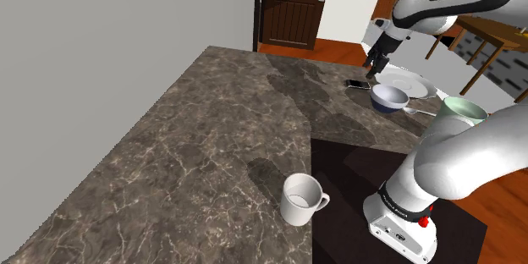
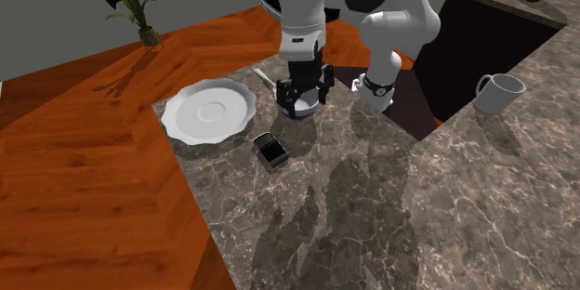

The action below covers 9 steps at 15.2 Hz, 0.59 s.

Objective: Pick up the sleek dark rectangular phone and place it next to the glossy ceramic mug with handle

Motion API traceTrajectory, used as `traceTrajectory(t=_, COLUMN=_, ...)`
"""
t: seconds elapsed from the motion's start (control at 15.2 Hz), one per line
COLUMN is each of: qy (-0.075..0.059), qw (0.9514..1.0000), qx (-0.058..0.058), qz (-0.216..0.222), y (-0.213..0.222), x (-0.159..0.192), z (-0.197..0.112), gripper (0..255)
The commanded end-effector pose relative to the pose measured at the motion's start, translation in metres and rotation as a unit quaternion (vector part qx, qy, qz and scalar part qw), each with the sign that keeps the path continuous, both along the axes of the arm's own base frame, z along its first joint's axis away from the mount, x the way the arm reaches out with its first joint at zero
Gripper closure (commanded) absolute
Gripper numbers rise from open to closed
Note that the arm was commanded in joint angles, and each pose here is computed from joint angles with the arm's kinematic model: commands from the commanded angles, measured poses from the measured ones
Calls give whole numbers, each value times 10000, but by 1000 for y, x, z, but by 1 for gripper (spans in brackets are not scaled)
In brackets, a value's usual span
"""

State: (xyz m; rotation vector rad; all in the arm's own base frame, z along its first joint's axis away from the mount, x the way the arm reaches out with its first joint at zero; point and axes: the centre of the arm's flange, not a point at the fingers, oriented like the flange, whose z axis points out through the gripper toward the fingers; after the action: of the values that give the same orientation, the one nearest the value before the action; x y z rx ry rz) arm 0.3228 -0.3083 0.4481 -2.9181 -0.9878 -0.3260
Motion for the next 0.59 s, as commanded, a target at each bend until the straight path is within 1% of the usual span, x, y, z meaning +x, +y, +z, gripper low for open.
traceTrajectory(t=0.0, qy=10, qw=9998, qx=0, qz=198, y=-23, x=8, z=-15, gripper=0)
traceTrajectory(t=0.26, qy=39, qw=9984, qx=37, qz=567, y=-66, x=25, z=-47, gripper=0)
traceTrajectory(t=0.53, qy=67, qw=9956, qx=73, qz=935, y=-107, x=44, z=-79, gripper=0)
